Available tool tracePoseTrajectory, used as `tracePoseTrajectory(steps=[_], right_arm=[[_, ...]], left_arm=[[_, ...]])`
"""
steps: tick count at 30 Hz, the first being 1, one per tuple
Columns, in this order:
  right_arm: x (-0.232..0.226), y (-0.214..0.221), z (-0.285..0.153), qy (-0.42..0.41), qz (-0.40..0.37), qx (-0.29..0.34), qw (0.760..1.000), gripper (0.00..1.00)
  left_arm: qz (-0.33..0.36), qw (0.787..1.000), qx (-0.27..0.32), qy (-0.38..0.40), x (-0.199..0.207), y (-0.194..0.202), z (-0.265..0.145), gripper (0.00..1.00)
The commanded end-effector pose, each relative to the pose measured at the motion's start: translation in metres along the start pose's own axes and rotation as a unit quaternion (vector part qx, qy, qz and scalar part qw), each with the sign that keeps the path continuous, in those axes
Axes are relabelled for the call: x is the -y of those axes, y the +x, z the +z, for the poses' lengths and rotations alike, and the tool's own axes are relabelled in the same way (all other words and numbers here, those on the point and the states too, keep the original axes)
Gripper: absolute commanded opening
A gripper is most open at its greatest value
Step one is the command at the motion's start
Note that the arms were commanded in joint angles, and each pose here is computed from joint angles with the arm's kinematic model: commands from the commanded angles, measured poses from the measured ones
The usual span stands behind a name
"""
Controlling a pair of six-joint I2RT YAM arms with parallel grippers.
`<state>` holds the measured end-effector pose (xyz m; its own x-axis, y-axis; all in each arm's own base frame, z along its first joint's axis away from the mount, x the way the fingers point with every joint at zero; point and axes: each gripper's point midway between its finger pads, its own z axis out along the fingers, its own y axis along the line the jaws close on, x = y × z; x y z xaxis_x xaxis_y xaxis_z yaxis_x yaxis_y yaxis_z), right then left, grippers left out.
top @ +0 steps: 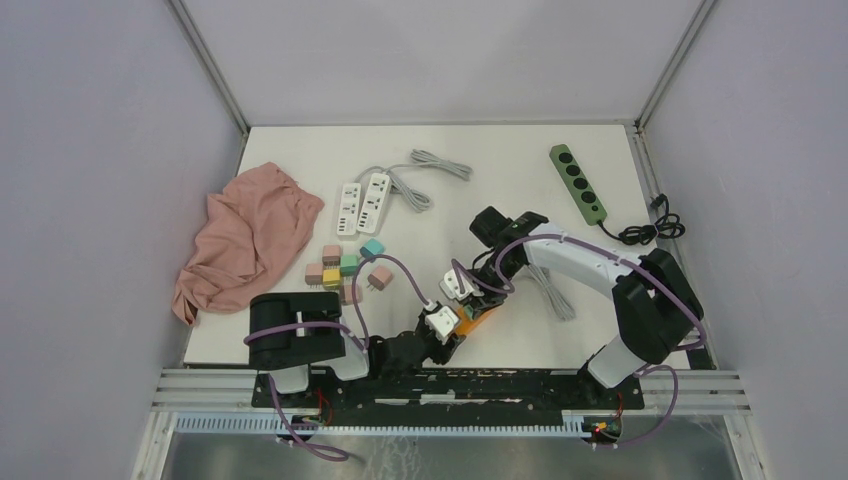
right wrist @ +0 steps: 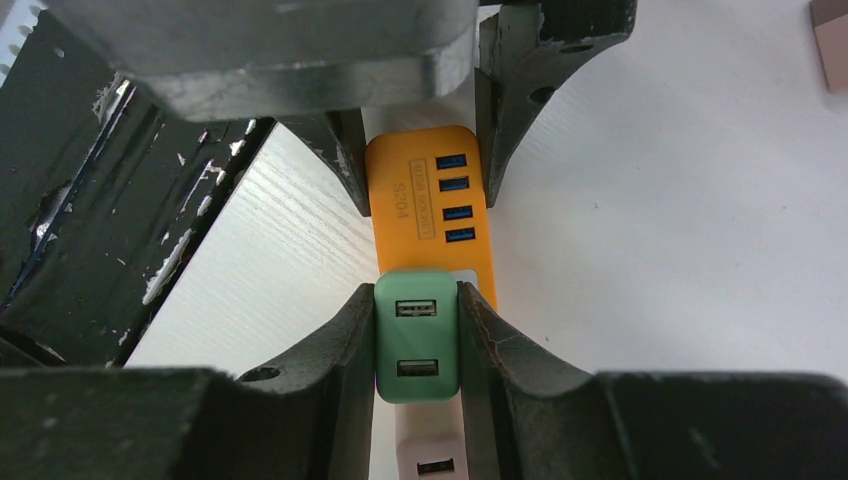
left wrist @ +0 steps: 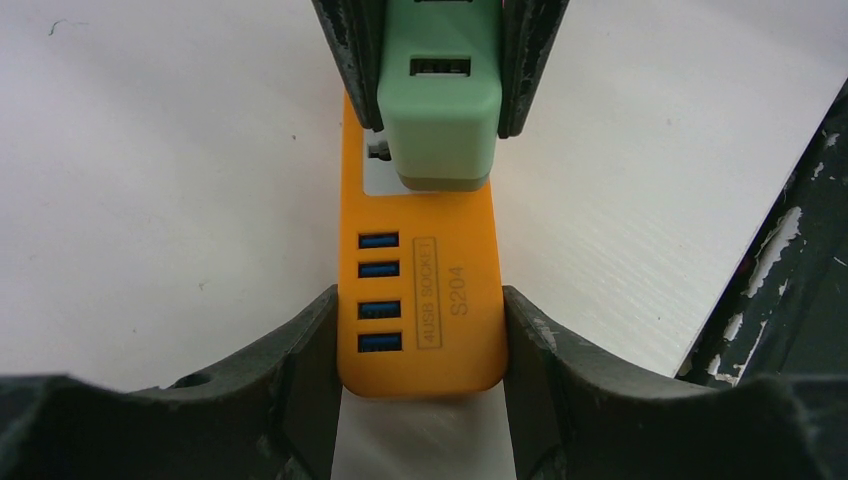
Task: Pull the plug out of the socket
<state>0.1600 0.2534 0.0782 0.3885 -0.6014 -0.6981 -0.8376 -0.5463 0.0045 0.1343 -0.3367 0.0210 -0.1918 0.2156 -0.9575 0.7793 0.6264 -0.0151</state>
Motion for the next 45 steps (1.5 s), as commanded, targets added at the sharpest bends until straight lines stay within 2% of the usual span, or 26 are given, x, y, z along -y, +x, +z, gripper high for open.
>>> tracePoseTrajectory(steps=[1,9,18,20,27,31,36,39,45], right_arm=[[0.014,-0.022,-0.025,0.034,-0.041,0.044,0.998,0.00],[-0.009,-0.033,-0.040,-0.008,-0.059,0.074,0.995,0.00],[-0.004,-0.046,-0.053,0.004,-0.031,0.104,0.994,0.00],[-0.003,-0.051,-0.060,0.010,-0.015,0.117,0.993,0.00],[0.003,-0.065,-0.087,0.030,0.050,0.163,0.985,0.00],[0.009,-0.070,-0.100,0.046,0.090,0.177,0.979,0.00],[0.023,-0.076,-0.116,0.083,0.148,0.205,0.964,0.00],[0.035,-0.079,-0.125,0.109,0.225,0.228,0.941,0.00],[0.065,-0.079,-0.142,0.150,0.361,0.320,0.863,0.00]], left_arm=[[-0.002,1.000,-0.002,-0.002,-0.002,0.002,-0.001,0.03],[-0.002,1.000,-0.002,0.000,-0.001,0.002,0.000,0.03],[-0.006,1.000,0.001,-0.003,-0.001,-0.003,0.000,0.04],[-0.009,1.000,0.001,-0.007,-0.002,-0.007,0.000,0.12],[-0.021,1.000,0.016,-0.001,0.002,-0.029,-0.003,0.65],[-0.026,0.999,0.020,0.006,0.005,-0.040,-0.006,0.84],[-0.031,0.999,0.027,0.013,0.006,-0.055,-0.012,0.93],[-0.036,0.998,0.043,0.019,0.007,-0.074,-0.020,0.94],[-0.055,0.995,0.083,0.019,-0.003,-0.118,-0.035,0.98]])
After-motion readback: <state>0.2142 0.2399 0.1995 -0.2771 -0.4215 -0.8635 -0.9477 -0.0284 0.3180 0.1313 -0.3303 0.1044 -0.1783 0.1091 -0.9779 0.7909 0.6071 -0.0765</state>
